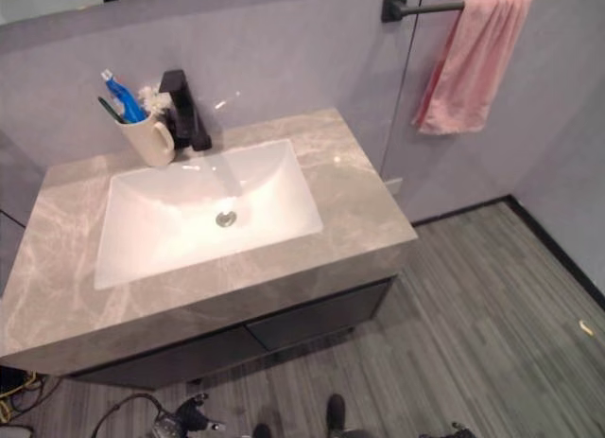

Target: Put brush and paste in cup on sink, flatten towel.

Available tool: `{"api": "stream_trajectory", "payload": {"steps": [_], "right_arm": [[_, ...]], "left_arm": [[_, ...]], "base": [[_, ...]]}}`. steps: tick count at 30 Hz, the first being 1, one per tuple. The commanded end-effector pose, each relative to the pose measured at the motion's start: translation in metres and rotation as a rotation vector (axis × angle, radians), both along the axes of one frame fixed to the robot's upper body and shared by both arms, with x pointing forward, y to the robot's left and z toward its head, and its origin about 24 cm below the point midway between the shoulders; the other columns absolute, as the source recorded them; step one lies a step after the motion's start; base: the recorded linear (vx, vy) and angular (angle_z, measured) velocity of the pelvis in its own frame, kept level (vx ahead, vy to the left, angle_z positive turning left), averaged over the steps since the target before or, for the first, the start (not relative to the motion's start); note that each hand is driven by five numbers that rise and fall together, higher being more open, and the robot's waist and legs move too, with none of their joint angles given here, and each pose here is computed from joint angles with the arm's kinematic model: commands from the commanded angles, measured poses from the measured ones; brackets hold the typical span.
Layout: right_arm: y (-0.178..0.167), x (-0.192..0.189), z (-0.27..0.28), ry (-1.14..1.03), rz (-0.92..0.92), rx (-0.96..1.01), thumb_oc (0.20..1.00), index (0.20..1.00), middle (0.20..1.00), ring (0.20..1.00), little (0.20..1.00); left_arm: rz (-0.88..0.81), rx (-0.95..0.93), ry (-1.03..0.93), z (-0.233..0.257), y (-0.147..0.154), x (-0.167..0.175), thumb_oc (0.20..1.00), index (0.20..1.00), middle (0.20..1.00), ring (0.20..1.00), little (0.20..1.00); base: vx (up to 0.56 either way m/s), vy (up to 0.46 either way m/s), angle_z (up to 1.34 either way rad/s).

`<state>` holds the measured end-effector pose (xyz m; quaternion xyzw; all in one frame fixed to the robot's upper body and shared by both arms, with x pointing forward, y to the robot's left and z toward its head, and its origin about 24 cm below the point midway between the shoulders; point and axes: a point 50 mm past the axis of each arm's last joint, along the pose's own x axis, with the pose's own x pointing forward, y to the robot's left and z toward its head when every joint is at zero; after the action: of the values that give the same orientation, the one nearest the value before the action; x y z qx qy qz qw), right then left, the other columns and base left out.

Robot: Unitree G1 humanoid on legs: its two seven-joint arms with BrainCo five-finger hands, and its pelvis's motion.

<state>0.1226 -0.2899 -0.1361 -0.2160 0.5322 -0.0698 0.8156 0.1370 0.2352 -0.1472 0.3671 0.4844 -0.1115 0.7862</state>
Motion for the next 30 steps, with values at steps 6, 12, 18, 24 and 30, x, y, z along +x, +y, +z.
{"api": "stream_trajectory", "payload": {"steps": [6,12,18,24,30], "right_arm": [[-0.013,-0.019,-0.001,0.066,0.025,-0.043,1.0,1.0,1.0,1.0,1.0],[0.003,-0.042,-0.013,0.182,0.071,-0.02,1.0,1.0,1.0,1.0,1.0],[0.016,-0.027,-0.014,0.088,0.02,0.043,1.0,1.0,1.0,1.0,1.0],[0.028,-0.024,-0.016,0.045,0.02,0.053,1.0,1.0,1.0,1.0,1.0],[0.023,-0.038,-0.018,0.076,-0.032,0.024,1.0,1.0,1.0,1.0,1.0]], "left_arm": [[-0.293,0.036,-0.109,0.016,-0.007,0.032,1.0,1.0,1.0,1.0,1.0],[-0.339,0.068,-0.062,0.01,-0.01,0.022,1.0,1.0,1.0,1.0,1.0],[-0.344,0.11,-0.101,0.016,0.0,0.03,1.0,1.0,1.0,1.0,1.0],[-0.256,0.113,-0.232,0.025,0.014,0.023,1.0,1.0,1.0,1.0,1.0],[-0.119,0.041,-0.142,0.009,0.007,-0.002,1.0,1.0,1.0,1.0,1.0]], "base": [[-0.01,0.161,-0.67],[-0.05,0.225,-0.48],[-0.15,0.2,-0.24],[-0.13,0.115,-0.91],[-0.07,0.01,-1.39]]}}
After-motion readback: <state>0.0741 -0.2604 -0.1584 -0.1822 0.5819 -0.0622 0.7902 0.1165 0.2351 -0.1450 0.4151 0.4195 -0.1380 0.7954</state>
